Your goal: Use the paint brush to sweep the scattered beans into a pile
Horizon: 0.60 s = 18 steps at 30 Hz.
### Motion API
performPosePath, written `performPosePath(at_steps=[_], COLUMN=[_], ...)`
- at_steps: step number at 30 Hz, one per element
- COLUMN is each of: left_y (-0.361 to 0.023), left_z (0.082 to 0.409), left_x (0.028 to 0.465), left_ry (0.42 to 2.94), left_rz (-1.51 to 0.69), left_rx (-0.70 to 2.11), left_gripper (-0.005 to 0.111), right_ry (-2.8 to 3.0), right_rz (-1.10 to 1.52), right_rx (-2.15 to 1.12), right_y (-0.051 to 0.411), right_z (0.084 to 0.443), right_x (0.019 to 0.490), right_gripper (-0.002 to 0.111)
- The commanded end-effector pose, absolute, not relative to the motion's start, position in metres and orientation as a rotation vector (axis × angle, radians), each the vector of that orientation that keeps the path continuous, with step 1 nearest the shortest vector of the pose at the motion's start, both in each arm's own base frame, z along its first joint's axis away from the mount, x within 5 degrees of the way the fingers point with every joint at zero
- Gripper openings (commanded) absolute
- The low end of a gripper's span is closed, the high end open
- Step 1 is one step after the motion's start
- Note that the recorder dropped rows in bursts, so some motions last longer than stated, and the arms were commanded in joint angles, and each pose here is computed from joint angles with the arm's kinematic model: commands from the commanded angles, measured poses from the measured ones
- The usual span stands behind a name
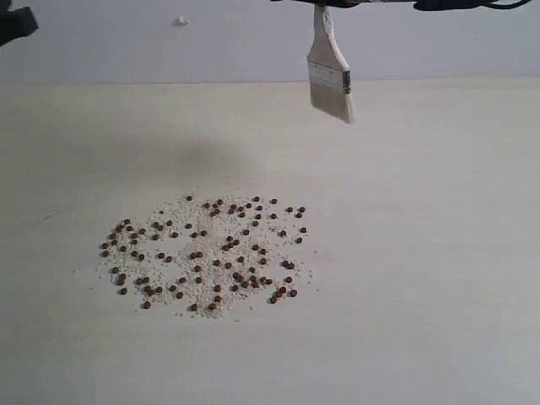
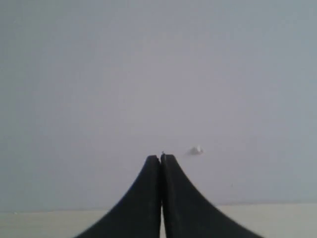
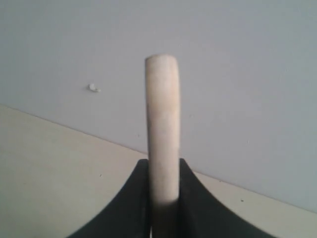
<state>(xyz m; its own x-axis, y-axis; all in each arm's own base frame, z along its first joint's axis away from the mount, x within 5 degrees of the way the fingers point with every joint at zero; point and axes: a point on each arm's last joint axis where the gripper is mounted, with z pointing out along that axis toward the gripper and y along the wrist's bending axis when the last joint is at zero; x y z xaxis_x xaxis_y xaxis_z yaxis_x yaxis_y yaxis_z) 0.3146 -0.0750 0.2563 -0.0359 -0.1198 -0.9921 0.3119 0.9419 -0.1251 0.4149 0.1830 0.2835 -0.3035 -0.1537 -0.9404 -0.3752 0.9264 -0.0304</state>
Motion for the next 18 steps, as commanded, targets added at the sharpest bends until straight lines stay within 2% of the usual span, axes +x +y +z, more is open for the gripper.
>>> performPosePath(at_steps=[1, 7, 10, 15, 18], left_y=[-0.046, -0.024, -0.016, -0.015, -0.014], left_z=[0.260, 0.263, 0.260, 0.241, 0.231], left_x=[0.234, 0.150, 0.119, 0.097, 0.084], left_ry=[1.359, 1.300, 1.282, 1.419, 1.485], left_rz=[-0.309, -0.243, -0.228, -0.159, -0.190], left_rx=[0.011, -0.021, -0.026, 0.071, 0.071], left_gripper=[0.000, 0.000, 0.000, 0.000, 0.000], right_ry=[1.871, 1.925, 1.908, 1.844, 1.801], right_rz=[0.197, 0.164, 0.152, 0.164, 0.205], right_rx=[-0.395, -0.413, -0.413, -0.480, -0.512], right_y=[0.199, 0.202, 0.195, 0.191, 0.193], right_z=[0.287, 0.270, 0.281, 0.303, 0.319], right_x=[0.404, 0.386, 0.375, 0.360, 0.351], right_gripper=[0.000, 0.000, 0.000, 0.000, 0.000])
